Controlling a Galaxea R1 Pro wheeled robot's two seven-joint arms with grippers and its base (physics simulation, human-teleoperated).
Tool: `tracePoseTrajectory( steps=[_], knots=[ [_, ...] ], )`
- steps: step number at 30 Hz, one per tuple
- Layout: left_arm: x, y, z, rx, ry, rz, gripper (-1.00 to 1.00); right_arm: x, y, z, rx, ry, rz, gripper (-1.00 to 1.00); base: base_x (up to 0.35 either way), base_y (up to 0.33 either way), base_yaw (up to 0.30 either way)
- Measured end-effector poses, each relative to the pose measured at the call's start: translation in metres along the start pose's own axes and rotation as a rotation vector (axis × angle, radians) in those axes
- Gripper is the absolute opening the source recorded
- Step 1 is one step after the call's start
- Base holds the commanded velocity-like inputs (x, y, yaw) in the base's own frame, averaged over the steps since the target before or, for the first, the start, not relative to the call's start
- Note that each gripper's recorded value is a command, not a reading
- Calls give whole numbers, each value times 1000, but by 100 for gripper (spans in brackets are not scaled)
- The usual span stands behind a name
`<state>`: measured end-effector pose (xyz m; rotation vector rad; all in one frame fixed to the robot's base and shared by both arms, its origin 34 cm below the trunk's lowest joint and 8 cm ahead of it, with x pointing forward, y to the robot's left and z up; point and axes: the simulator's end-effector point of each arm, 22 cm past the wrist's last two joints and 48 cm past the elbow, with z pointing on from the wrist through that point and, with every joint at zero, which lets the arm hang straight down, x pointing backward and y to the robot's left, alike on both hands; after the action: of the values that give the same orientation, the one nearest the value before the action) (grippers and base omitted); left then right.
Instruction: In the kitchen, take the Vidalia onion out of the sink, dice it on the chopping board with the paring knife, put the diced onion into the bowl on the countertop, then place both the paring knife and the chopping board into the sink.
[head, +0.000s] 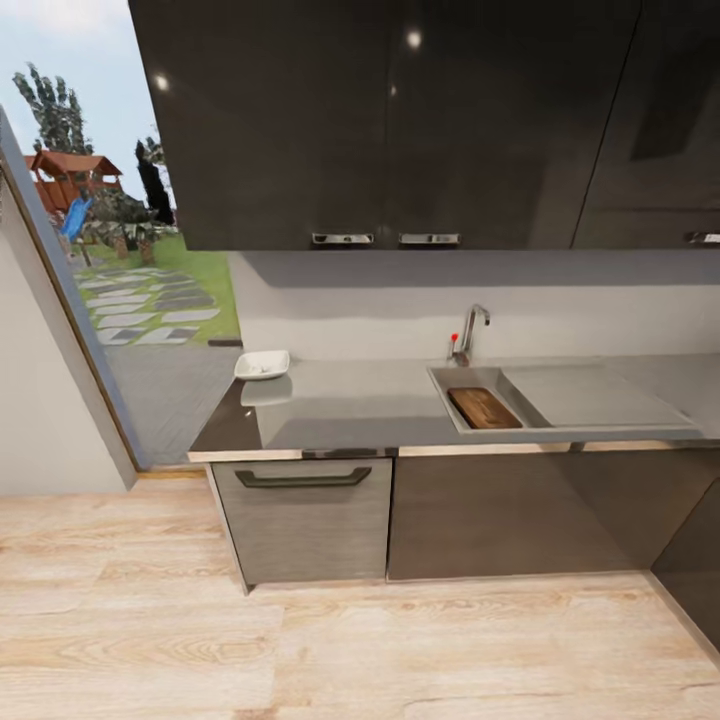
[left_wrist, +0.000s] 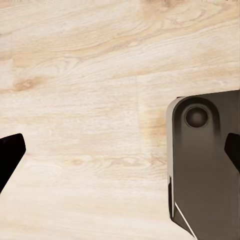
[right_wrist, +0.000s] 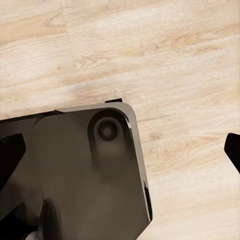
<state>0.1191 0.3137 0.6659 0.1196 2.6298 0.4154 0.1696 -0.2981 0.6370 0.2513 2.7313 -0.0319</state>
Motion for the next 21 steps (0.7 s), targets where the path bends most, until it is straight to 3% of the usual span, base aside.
tracePoseTrajectory(
  steps=[21],
  knots=[
    [-6, 0, 3, -3, -20, -6, 100, -5, 9, 2, -13, -15, 7, 100, 0, 0, 0]
  ],
)
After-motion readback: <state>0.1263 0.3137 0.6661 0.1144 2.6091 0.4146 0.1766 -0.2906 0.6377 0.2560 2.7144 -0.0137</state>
